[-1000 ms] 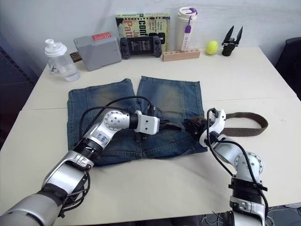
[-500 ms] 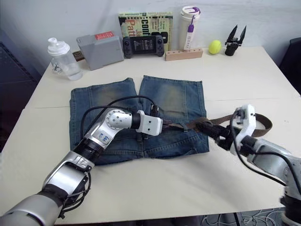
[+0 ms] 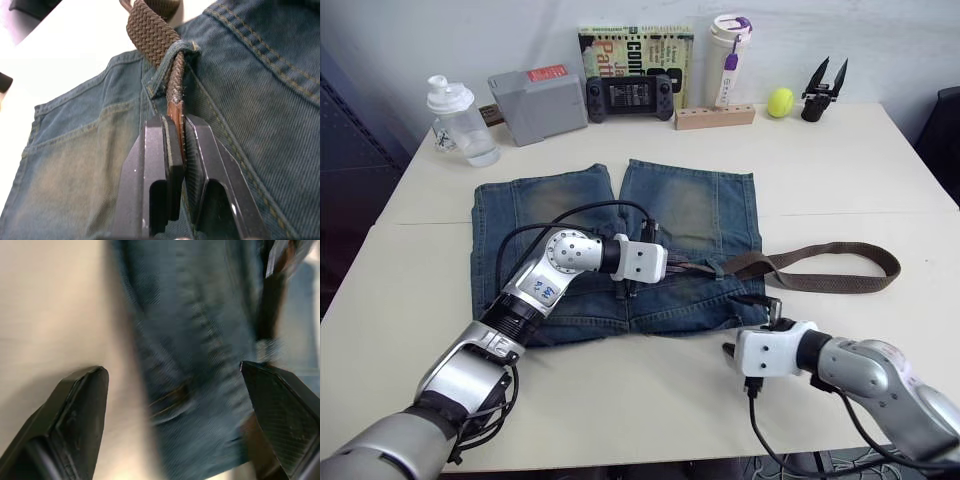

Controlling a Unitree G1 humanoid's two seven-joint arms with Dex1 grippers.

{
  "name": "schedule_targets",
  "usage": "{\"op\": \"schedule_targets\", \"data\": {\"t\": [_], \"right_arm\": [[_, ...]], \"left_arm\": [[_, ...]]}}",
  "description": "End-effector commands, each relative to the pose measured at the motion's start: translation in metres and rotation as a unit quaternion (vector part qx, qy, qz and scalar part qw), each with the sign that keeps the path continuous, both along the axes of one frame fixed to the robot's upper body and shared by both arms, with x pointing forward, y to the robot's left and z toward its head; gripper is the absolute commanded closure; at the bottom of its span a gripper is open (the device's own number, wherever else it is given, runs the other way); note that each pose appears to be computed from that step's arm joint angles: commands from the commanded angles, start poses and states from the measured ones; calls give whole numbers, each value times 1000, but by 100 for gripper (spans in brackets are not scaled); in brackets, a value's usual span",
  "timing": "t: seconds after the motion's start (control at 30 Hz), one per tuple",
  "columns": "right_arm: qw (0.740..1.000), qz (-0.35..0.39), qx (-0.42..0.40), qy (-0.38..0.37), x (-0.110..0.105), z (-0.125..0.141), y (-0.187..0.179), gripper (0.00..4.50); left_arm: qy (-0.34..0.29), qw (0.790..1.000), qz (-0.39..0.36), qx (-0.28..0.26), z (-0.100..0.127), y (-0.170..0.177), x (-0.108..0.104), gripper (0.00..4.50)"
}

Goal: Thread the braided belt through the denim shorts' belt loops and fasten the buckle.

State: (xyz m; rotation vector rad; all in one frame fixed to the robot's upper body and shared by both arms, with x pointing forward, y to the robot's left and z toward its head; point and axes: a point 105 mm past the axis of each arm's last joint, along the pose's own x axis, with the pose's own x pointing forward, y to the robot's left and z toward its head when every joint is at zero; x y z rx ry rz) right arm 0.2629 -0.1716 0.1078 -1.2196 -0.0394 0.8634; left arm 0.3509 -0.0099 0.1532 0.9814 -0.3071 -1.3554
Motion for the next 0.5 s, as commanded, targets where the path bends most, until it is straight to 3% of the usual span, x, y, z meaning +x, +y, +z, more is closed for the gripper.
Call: {"op": "schedule_targets", "data": {"t": [0.03,0.2,0.23,0.5], "right_arm": [[998,-46,-45,24,8,-26,-21,176],[997,-52,-47,36,9,-35,-21,426],[997,-56,-43,37,10,-35,-20,445],[997,-68,-6,39,16,-29,-11,445]], "left_arm": [[-22,999,-13,-25,24,-7,-2,450],[-21,999,-13,-32,34,-7,-3,450],[-26,999,-14,-31,37,-6,-4,450],[-39,999,3,-21,45,19,-13,450]]}}
